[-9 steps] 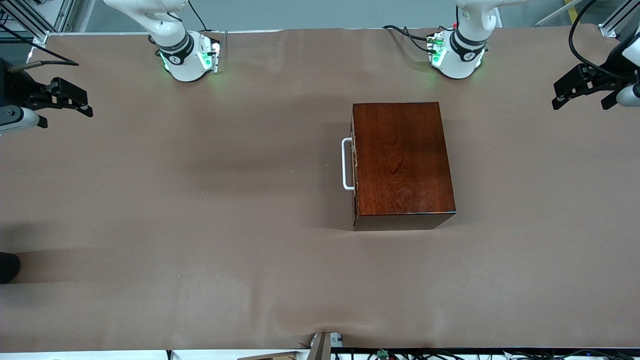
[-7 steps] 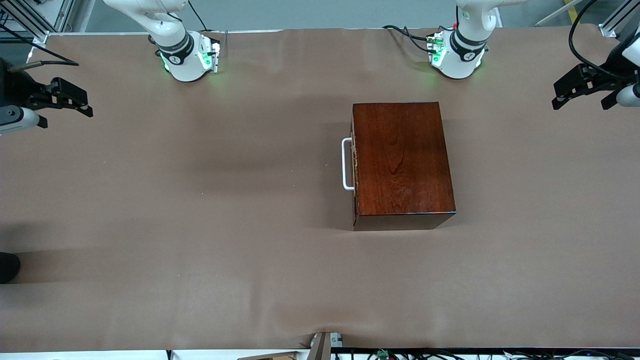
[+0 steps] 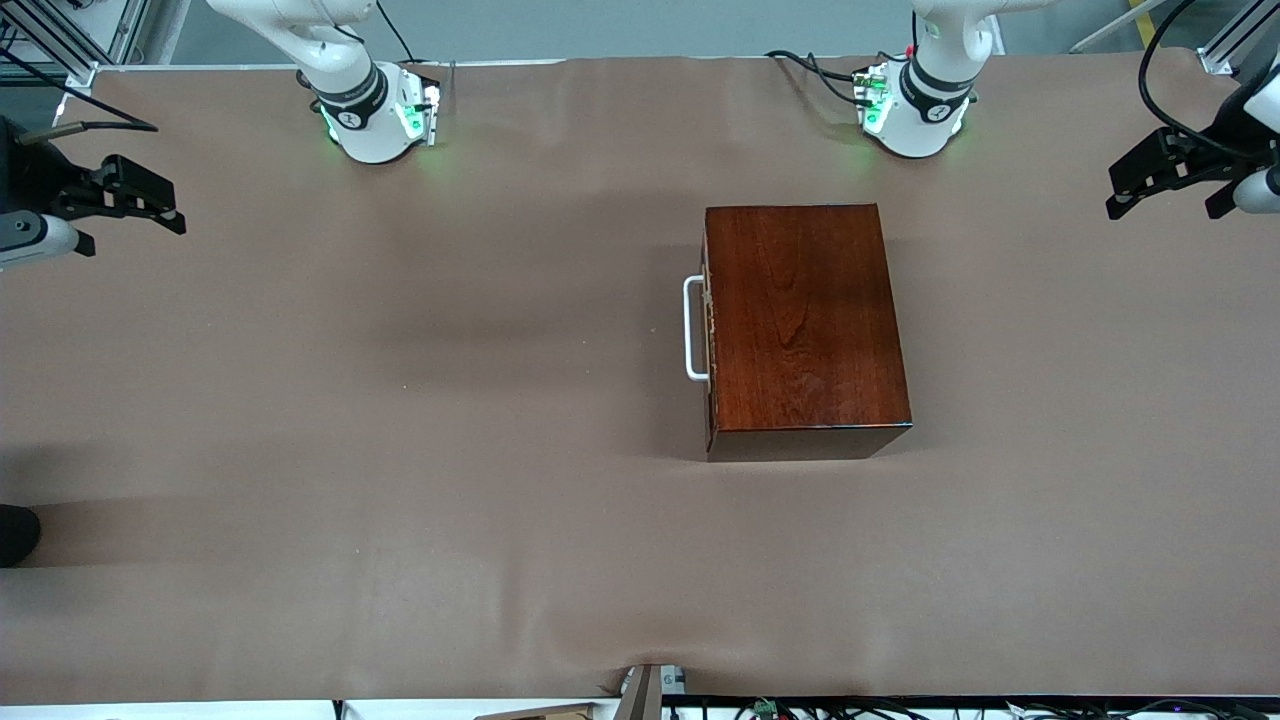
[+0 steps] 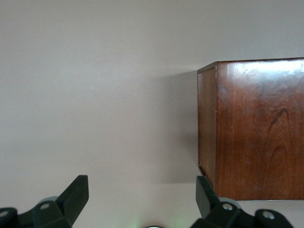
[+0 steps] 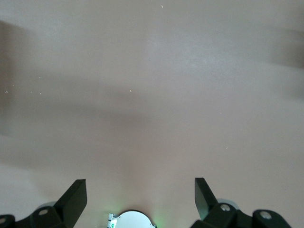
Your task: Open drawer, take yellow block, close drawer
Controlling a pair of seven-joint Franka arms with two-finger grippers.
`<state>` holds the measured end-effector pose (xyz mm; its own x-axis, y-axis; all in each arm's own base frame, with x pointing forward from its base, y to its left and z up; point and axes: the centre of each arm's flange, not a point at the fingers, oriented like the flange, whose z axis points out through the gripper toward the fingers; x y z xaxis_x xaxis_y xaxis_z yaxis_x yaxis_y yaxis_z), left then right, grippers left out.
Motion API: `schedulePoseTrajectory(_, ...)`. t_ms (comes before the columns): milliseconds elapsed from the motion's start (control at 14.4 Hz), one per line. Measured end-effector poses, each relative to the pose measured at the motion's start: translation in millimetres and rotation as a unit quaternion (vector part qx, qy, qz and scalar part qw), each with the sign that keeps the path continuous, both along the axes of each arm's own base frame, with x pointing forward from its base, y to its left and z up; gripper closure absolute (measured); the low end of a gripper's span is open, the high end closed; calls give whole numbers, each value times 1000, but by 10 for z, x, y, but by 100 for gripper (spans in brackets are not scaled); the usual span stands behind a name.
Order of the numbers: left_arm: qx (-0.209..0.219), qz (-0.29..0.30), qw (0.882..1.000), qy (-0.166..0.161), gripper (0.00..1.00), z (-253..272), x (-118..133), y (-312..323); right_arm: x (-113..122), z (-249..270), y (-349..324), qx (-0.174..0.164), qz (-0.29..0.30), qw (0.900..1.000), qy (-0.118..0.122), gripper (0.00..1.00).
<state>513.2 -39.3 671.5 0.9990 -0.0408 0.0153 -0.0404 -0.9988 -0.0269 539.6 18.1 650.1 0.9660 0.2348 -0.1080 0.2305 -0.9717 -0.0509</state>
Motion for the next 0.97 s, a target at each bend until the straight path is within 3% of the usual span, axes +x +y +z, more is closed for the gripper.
schedulePoseTrajectory(208, 4, -26, 1000, 15, 0, -156, 32, -499, -1, -1, 0, 0, 0, 1000, 0, 0)
schedulePoseTrajectory(417, 10, -25, 999, 38, 0, -501, 29, -1528, -6, -1, 2, 0, 0, 1000, 0, 0)
schedulePoseTrajectory(625, 38, 3, 999, 27, 0, -804, 0, -2644, -11, 3, 4, 0, 0, 1000, 0, 0)
schedulePoseTrajectory(973, 41, 0, 999, 24, 0, -1667, -119, -4051, -15, -4, -3, 0, 0, 1000, 2, 0)
